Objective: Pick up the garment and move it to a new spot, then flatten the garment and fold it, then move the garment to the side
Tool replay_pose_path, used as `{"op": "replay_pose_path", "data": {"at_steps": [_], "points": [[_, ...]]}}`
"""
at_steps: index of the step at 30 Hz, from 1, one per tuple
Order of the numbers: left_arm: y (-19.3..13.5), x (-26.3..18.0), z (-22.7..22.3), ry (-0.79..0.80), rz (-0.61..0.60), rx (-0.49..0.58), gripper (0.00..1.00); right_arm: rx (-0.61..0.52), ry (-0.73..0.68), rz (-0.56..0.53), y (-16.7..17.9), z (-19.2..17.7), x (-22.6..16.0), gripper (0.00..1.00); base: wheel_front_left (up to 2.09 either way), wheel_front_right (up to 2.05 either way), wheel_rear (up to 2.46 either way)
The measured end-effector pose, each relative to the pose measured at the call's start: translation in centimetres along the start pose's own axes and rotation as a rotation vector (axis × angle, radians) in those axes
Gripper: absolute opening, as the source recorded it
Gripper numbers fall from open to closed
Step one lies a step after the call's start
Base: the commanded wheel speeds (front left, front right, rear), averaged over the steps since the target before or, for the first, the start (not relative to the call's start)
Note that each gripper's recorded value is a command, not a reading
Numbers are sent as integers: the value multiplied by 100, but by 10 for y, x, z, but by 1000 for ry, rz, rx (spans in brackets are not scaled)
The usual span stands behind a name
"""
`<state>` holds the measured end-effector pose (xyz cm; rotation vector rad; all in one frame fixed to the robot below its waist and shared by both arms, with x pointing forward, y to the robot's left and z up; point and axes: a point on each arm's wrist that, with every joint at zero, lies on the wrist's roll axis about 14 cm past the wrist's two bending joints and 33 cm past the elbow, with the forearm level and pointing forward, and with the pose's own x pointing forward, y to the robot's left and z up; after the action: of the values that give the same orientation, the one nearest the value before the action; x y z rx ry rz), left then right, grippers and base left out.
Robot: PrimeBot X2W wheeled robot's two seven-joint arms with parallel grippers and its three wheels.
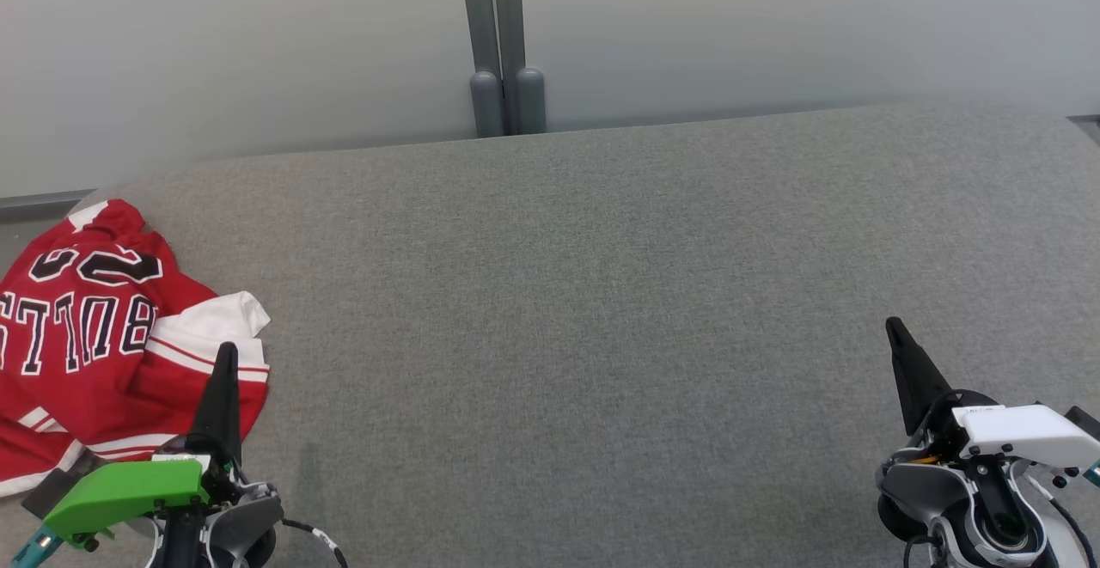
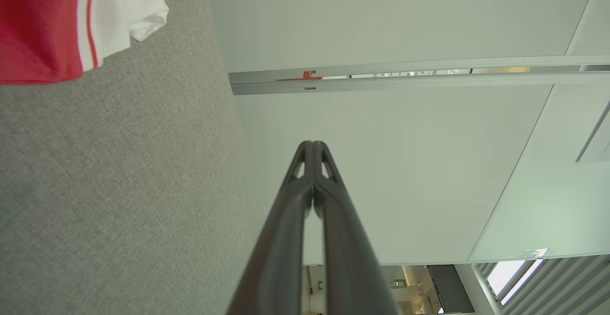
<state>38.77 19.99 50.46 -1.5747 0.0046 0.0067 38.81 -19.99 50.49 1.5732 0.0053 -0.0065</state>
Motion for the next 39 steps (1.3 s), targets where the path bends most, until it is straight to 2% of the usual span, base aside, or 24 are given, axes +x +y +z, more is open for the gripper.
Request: {"op": "replay_pose_path", "data": {"at_steps": [39], "points": [[0, 0, 0, 0, 0, 0, 0, 0, 0, 0, 0, 0, 0, 0, 0, 0, 0]]}}
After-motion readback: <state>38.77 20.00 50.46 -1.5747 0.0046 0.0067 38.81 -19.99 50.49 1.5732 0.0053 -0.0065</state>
